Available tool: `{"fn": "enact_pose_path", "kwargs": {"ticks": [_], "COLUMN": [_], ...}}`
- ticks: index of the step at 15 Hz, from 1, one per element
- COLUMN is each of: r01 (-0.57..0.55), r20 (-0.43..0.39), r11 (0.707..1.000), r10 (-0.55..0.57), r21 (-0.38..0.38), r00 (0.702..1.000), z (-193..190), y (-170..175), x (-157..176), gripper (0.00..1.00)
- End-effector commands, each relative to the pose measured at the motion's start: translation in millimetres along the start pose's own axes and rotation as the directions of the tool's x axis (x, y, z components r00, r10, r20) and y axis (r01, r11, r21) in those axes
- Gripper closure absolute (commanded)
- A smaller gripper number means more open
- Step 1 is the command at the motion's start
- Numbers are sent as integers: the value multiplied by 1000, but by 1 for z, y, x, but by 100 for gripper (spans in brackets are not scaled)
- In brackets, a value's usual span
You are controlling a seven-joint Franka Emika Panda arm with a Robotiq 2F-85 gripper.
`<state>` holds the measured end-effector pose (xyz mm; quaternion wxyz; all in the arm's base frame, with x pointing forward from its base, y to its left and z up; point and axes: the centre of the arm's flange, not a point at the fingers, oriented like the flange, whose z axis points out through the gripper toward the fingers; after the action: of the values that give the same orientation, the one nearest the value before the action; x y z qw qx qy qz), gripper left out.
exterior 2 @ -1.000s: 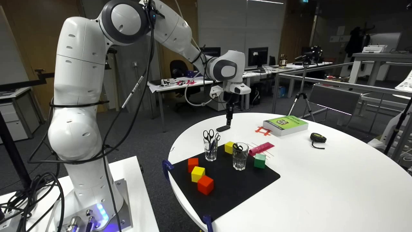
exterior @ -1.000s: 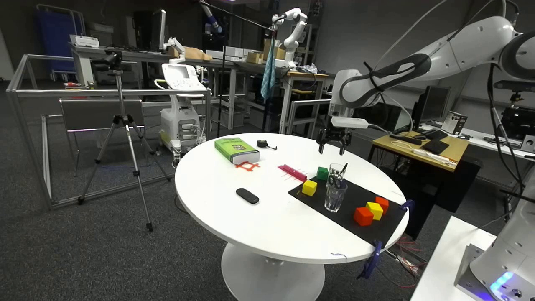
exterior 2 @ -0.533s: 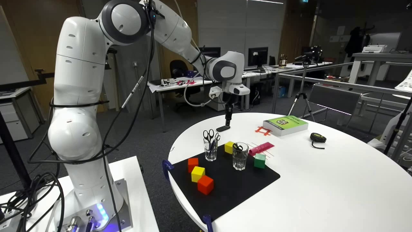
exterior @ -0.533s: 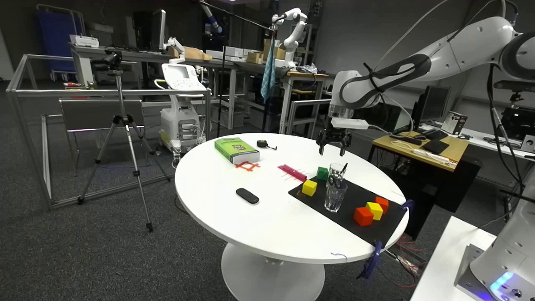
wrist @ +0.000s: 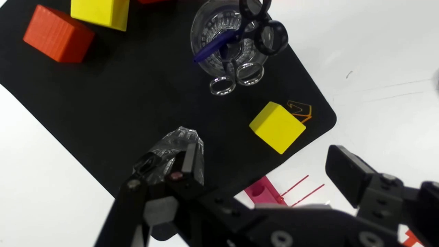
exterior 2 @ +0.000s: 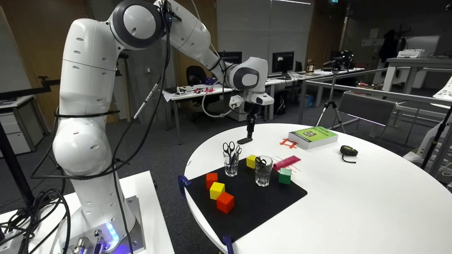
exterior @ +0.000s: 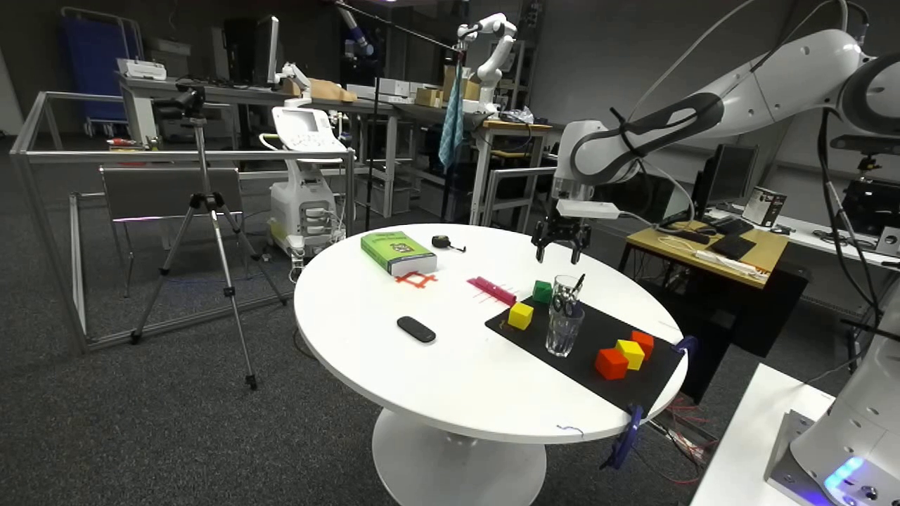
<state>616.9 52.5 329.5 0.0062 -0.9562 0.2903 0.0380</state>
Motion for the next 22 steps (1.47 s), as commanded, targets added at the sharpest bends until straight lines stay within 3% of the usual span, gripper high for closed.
{"fn": "enact_pose_path", "kwargs": {"ticks": [1,15,22], "r01": [47,193,212], "r20": [-13,91,148], "r11": [999,981,972], "r10": [-47,-189,-195], "r21": [-2,-36,-106], "r00": [999,978,970], "z": [4,29,33], "y": [-8,-37,-39], "x": [-14,-56,-70], "gripper": [0,0,0]}}
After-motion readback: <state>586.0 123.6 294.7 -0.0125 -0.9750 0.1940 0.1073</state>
